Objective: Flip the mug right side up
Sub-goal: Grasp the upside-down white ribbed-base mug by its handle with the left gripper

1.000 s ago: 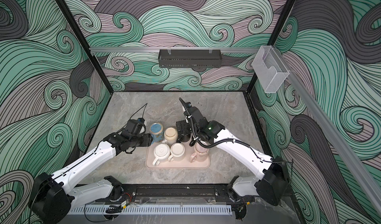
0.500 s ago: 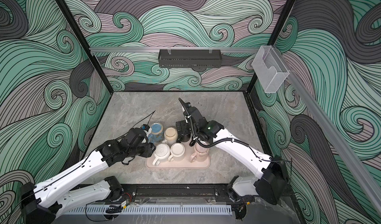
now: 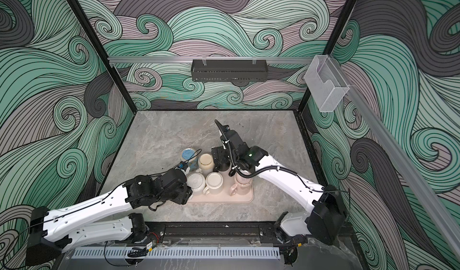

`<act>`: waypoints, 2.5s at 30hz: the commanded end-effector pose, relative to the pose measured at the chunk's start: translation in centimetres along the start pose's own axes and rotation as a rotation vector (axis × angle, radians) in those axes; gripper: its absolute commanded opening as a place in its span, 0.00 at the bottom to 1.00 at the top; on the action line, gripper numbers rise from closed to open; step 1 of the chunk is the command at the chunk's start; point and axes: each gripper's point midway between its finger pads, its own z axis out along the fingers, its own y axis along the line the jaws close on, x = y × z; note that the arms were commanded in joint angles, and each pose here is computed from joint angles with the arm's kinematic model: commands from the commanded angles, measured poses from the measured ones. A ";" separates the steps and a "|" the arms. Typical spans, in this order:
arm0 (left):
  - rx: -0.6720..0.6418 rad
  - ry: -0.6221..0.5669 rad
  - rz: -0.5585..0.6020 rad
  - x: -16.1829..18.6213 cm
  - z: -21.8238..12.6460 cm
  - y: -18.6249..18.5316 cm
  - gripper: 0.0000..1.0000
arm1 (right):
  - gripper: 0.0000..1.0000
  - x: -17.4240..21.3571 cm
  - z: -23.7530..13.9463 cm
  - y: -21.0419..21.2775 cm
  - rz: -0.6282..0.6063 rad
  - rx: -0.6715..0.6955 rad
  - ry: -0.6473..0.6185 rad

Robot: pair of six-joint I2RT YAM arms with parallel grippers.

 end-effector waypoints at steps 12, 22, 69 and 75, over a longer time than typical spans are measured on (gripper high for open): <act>-0.032 0.023 0.006 1.1 4.4 -0.3 0.56 | 0.92 0.7 -1.0 -0.7 0.050 0.014 -0.039; -0.077 0.032 -0.001 1.3 5.9 0.2 0.47 | 0.91 0.9 -1.2 -1.7 0.092 0.057 -0.057; -0.122 -0.018 0.076 -1.4 4.3 0.0 0.00 | 0.90 1.5 -0.4 -1.5 0.094 0.040 -0.040; -0.106 -0.028 0.102 -2.0 2.9 -0.3 0.00 | 0.90 1.1 0.0 -1.1 0.090 0.040 -0.030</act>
